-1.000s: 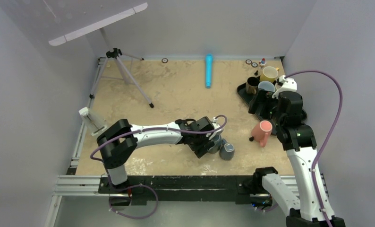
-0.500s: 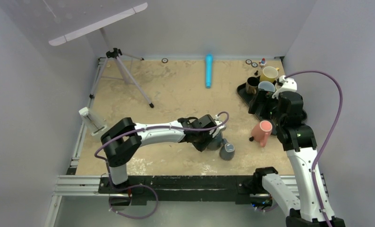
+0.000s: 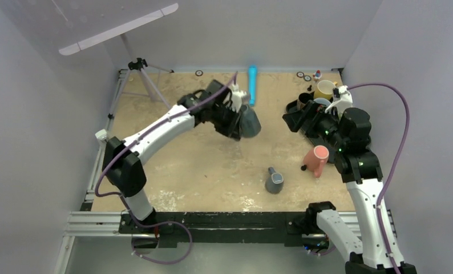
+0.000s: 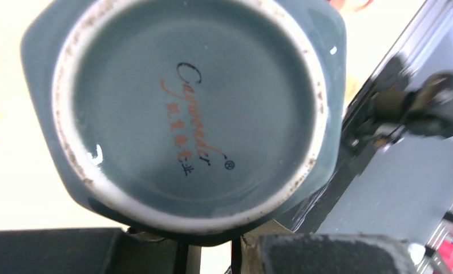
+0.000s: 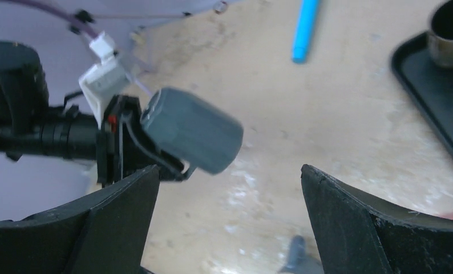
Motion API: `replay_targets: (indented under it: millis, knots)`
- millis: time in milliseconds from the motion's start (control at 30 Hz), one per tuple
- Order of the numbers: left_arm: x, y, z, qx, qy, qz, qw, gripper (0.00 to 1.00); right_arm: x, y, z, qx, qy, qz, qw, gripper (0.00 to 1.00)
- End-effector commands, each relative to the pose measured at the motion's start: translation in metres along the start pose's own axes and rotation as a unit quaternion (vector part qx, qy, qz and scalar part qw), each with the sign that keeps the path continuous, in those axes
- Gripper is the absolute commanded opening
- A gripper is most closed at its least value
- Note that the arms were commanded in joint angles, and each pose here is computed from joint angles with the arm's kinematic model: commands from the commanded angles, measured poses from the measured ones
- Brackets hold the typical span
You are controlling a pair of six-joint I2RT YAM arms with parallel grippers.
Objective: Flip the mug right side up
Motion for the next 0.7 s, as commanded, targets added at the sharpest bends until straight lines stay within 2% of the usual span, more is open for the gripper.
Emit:
replay_targets:
  millis: [0,100,267,500,667]
  knots:
    - [-0.074,0.112,-0.027,0.053,-0.060,-0.161,0.984,0.00,-0.013,0.009,0.051,-0.161,-0.083,-0.009,0.983,0.99]
    - [-0.090,0.144,-0.047,0.092,-0.082,-0.206,0.971,0.00,-0.017,0.016,0.066,-0.212,-0.109,-0.015,0.971,0.99]
    - [-0.111,0.169,-0.069,0.148,-0.073,-0.250,0.954,0.00,-0.028,0.032,0.086,-0.266,-0.132,-0.034,0.954,0.99]
    - [-0.125,0.175,-0.084,0.189,-0.072,-0.268,0.942,0.00,-0.027,0.039,0.106,-0.362,-0.172,0.010,0.916,0.96]
    - [-0.136,0.175,-0.090,0.208,-0.072,-0.279,0.935,0.00,-0.026,0.048,0.117,-0.395,-0.190,0.034,0.898,0.93]
Point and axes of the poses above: each gripper's point midway between its finger pads, its own y axis back along the fingers, its own z axis along the line the jaws close on, x = y × z, the point moved 7 cm from there along y, back along the fingers, and after that the axes turned 15 degrees about -y, right-handed, at the moved point
